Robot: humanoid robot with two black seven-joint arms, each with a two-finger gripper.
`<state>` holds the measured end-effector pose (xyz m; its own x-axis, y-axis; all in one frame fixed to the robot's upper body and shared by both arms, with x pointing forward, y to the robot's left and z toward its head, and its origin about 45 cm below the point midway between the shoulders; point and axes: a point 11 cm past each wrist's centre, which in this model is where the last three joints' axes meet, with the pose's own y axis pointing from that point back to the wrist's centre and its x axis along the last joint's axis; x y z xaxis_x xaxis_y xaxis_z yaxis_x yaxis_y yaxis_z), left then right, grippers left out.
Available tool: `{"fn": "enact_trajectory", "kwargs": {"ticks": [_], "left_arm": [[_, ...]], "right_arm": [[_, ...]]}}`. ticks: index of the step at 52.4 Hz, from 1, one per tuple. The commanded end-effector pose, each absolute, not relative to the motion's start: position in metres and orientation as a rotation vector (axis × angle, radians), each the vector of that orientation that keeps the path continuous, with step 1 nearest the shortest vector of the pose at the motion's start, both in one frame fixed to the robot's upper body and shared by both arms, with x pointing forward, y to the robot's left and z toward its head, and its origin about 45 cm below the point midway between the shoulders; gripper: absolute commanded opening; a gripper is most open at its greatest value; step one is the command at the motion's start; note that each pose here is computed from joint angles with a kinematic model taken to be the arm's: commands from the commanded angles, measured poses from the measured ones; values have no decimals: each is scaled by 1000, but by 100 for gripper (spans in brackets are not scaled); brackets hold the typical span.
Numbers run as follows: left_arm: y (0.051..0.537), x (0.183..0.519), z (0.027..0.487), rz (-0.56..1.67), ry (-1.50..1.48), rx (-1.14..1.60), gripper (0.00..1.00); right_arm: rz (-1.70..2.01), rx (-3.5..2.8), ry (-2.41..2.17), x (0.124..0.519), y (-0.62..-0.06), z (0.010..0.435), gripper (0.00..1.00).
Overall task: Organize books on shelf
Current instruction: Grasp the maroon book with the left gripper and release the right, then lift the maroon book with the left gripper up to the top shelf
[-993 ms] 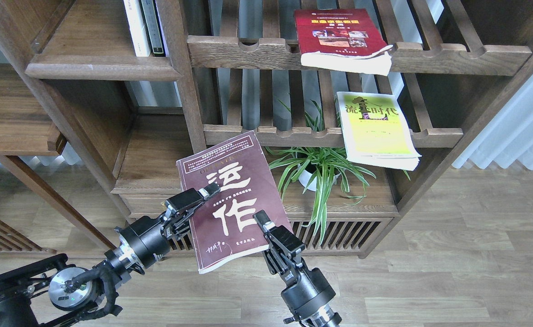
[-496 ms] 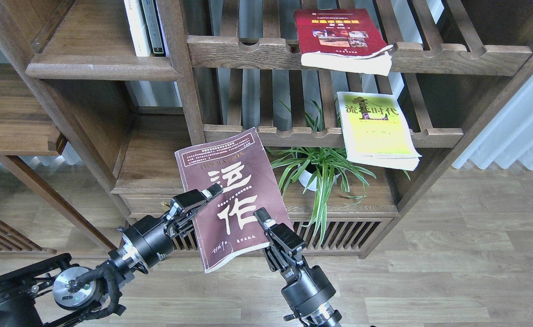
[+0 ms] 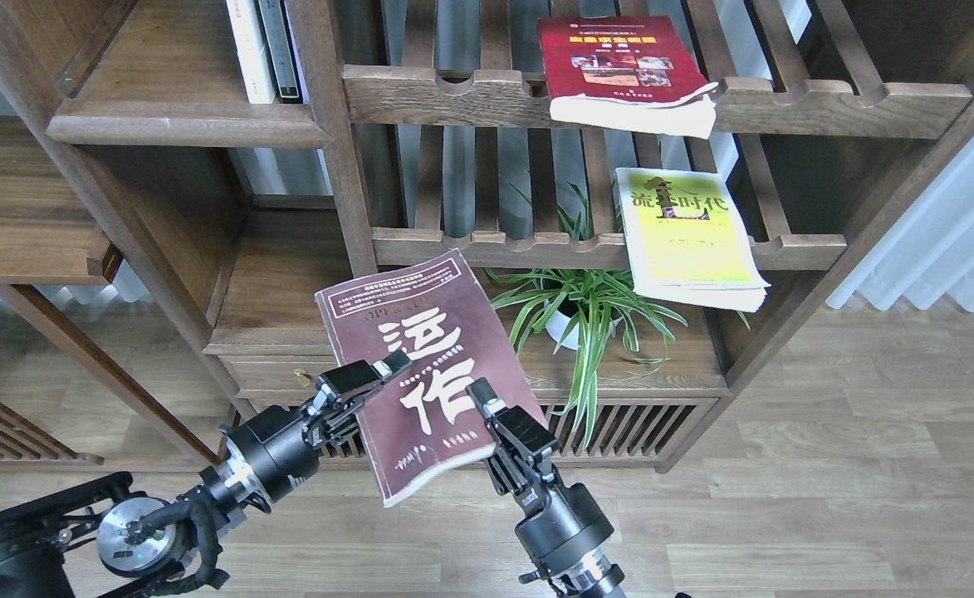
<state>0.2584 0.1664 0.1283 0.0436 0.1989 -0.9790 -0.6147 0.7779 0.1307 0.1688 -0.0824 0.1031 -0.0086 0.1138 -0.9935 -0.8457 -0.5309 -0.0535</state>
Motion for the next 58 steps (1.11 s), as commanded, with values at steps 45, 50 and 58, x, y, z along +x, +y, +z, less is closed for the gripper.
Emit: {"fn": "enact_trajectory", "kwargs": {"ticks": [45, 50, 58], "left_arm": [[222, 280, 142, 745, 1225, -286, 5], [228, 285, 147, 753, 1194, -288, 5], [237, 298, 161, 766, 1136, -311, 5]], "right_arm": [[1534, -1476, 885, 194, -114, 99, 83], [1529, -1472, 911, 195, -119, 94, 83], [1522, -1474, 914, 198, -121, 94, 83]]}}
